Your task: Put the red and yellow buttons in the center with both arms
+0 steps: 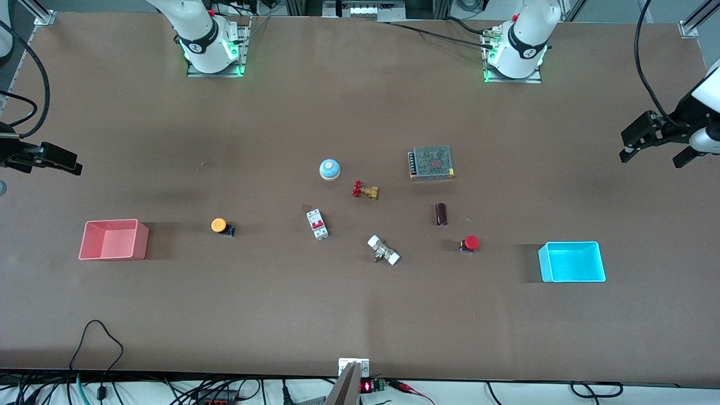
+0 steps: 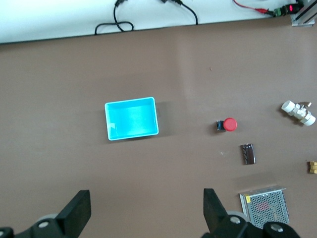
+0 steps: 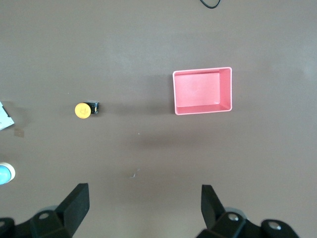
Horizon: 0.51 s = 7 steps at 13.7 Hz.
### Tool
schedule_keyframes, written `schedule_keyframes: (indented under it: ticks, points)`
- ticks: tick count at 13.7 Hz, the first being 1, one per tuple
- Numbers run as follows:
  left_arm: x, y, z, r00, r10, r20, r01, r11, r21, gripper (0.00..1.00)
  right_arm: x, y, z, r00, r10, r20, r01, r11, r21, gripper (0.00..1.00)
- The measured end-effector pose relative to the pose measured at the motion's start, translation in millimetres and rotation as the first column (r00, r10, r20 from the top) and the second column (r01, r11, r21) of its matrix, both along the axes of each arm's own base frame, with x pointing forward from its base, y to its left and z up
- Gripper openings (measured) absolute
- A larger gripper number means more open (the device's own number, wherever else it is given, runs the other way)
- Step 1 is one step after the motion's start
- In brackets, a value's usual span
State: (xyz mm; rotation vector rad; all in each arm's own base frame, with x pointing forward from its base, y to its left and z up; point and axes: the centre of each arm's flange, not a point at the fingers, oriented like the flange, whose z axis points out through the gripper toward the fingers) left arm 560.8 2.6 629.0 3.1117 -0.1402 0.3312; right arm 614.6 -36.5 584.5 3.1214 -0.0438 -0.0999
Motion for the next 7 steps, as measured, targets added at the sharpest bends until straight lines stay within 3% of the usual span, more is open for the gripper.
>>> schedule_keyframes:
  ticks: [7]
  points:
    - [-3,2,7,1.000,0.009,-0.018,-0.009,1.000,-0.001,1.00,-27,-1,16,1.000,0.002,-0.007,-0.002,1.000,0.018,1.00]
